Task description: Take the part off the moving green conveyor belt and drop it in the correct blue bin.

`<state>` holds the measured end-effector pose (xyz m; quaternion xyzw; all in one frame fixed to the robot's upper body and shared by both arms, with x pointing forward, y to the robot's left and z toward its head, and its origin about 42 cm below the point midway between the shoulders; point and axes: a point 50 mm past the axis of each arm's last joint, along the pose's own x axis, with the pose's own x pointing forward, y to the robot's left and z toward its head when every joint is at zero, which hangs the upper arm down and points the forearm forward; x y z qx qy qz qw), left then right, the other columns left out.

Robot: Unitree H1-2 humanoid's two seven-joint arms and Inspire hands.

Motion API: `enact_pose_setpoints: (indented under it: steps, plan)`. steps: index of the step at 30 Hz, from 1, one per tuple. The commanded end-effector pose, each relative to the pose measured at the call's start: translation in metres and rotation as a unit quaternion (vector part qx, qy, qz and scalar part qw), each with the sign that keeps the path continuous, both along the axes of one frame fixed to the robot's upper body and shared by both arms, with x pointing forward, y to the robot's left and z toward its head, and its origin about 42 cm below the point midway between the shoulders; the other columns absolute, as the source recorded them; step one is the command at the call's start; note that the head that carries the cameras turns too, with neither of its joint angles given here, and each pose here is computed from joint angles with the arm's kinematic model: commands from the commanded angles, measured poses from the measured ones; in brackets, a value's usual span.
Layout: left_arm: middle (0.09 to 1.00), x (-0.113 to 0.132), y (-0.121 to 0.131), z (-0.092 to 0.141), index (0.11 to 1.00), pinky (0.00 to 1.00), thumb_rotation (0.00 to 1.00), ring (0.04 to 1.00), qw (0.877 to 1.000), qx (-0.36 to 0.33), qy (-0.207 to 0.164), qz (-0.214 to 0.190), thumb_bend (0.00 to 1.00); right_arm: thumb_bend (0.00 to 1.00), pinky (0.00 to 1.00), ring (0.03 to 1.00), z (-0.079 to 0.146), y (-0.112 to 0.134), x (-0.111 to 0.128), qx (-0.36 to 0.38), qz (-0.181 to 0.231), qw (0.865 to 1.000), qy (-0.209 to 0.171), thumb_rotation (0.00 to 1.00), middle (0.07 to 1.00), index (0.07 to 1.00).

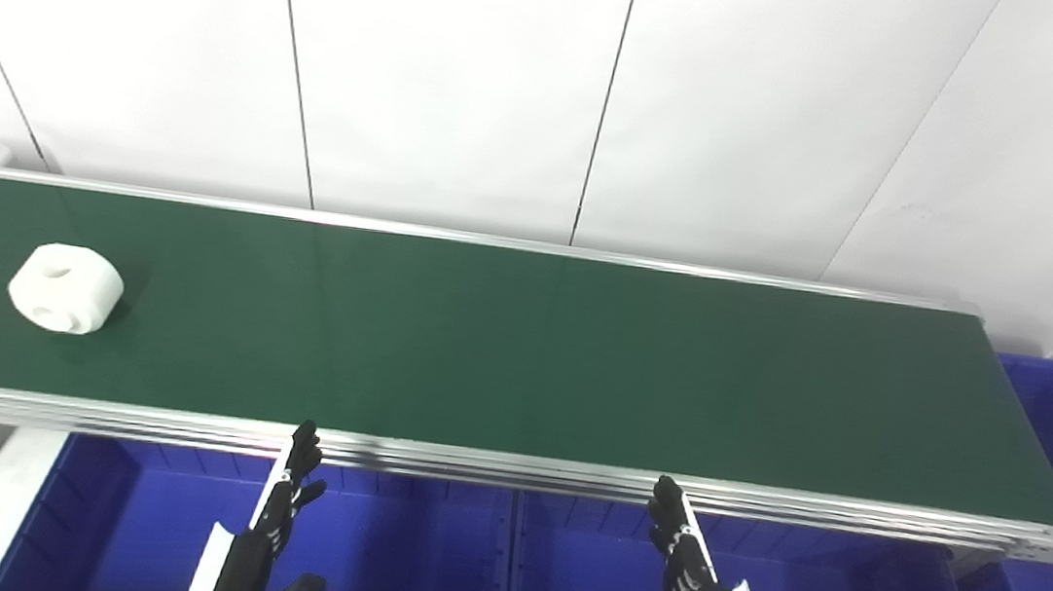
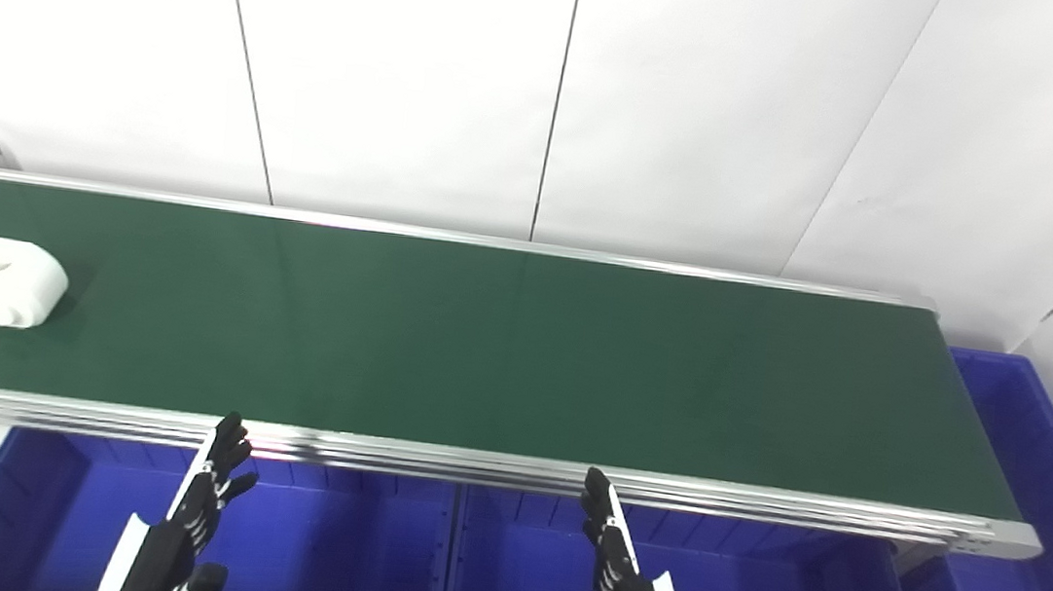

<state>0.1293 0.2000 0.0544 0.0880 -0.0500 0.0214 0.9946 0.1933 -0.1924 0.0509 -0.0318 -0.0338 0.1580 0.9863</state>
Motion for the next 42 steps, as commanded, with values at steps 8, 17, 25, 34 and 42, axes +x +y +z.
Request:
enact_pose_setpoints:
  steps: [8,17,25,34,42]
  plan:
    - [0.995,0.003,0.000,0.008,1.000,0.89,1.00,0.966,0.999,0.005,-0.033,-0.003,1.00,1.00,1.00,0.996,0.010,0.002,0.005,0.000,0.008,1.000,-0.017,1.00,1.000,1.000]
    - [0.997,0.003,0.001,0.010,1.000,0.89,1.00,0.970,0.999,0.003,-0.036,-0.005,1.00,1.00,1.00,1.000,0.012,0.004,0.004,0.001,0.010,1.000,-0.019,1.00,1.000,1.000]
    - [0.993,0.002,0.002,0.017,1.000,0.92,1.00,0.979,0.999,-0.006,-0.044,-0.003,1.00,0.95,1.00,1.000,0.022,0.007,0.004,0.004,0.009,1.000,-0.023,1.00,1.000,1.000]
    - [0.995,-0.001,0.003,0.019,1.000,0.93,1.00,0.977,0.999,0.002,-0.045,-0.002,1.00,0.93,1.00,0.998,0.025,0.007,0.002,-0.001,0.009,1.000,-0.024,1.00,1.000,1.000]
    - [1.000,-0.001,0.003,0.026,1.000,0.99,1.00,1.000,0.998,0.003,-0.054,-0.011,1.00,0.92,1.00,0.996,0.036,0.005,0.007,-0.001,0.006,1.000,-0.029,1.00,1.000,1.000]
